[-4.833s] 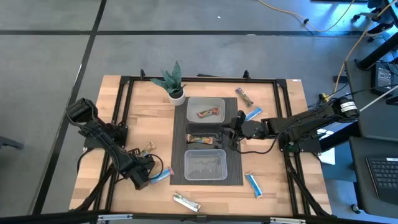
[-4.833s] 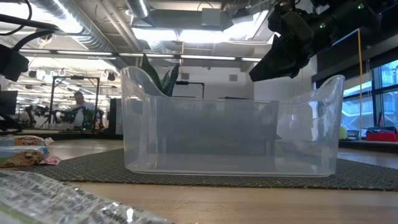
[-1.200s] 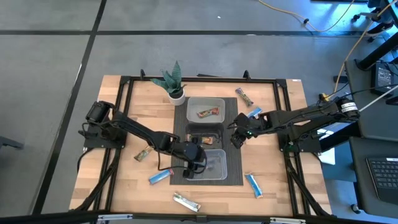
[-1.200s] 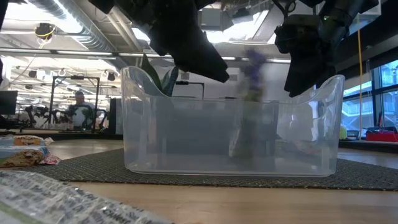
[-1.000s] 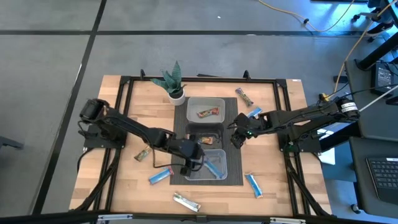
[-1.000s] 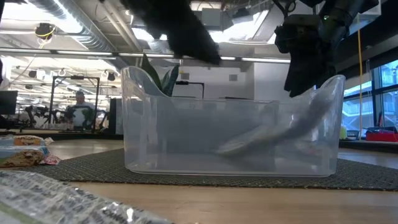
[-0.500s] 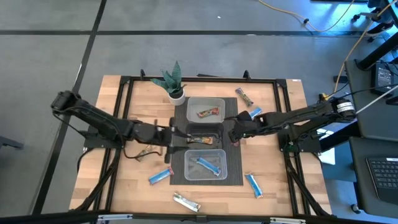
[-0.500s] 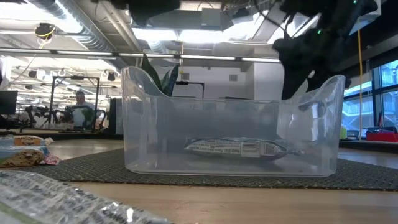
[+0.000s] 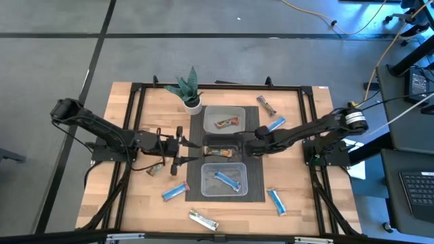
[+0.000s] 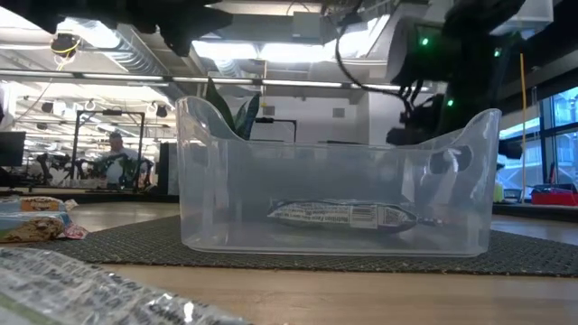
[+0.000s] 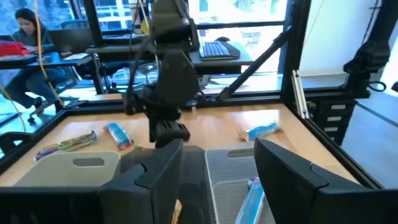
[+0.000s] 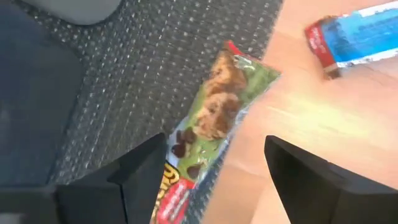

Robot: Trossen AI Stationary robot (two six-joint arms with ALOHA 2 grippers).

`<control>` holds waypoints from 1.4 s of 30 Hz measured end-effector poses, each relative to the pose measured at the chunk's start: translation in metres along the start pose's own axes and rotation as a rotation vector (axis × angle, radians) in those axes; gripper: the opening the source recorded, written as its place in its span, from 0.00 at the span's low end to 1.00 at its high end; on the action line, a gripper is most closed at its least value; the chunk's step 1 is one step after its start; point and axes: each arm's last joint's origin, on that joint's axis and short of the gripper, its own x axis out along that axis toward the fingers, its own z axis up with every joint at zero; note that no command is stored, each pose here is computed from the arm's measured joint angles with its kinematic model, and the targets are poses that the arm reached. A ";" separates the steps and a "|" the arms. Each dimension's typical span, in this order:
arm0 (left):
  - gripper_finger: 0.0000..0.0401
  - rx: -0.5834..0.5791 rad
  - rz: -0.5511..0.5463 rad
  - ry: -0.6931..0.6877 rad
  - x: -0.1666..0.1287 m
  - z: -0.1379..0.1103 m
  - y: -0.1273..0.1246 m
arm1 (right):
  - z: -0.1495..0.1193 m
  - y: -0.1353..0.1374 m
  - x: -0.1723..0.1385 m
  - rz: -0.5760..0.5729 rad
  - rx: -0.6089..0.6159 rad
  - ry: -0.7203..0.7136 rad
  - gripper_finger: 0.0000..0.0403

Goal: Pick and place Granola Bars by type
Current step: Put the red granola bar into the gray bin

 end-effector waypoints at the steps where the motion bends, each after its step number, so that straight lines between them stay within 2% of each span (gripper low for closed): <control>1: 0.48 0.001 0.001 0.001 0.000 0.000 0.000 | -0.001 0.003 0.004 0.003 0.001 -0.008 0.68; 9: 0.47 0.002 -0.002 0.003 0.000 0.000 0.000 | -0.005 0.011 0.022 -0.016 -0.009 -0.013 0.65; 19: 0.48 0.005 -0.002 0.011 0.000 -0.001 0.000 | -0.006 0.011 0.024 -0.027 -0.035 -0.011 0.40; 24: 0.47 -0.056 0.004 0.086 0.000 -0.008 0.000 | -0.005 0.009 0.021 -0.043 -0.048 -0.004 0.33; 26: 0.48 -0.044 0.016 0.130 -0.001 -0.012 0.001 | -0.004 0.008 0.017 -0.051 -0.054 0.006 0.31; 31: 0.48 -0.069 0.113 0.236 -0.002 -0.014 0.006 | 0.001 0.007 0.002 -0.073 -0.085 0.010 0.28; 36: 0.47 -0.203 0.191 0.458 -0.010 -0.036 0.009 | 0.008 0.009 -0.013 -0.090 -0.132 -0.003 0.28; 39: 0.47 -0.292 0.301 0.581 -0.017 -0.051 0.011 | 0.016 0.012 -0.027 -0.101 -0.176 -0.039 0.28; 42: 0.48 -0.327 0.425 0.639 -0.020 -0.061 0.014 | 0.028 0.019 -0.048 -0.081 -0.226 -0.115 0.28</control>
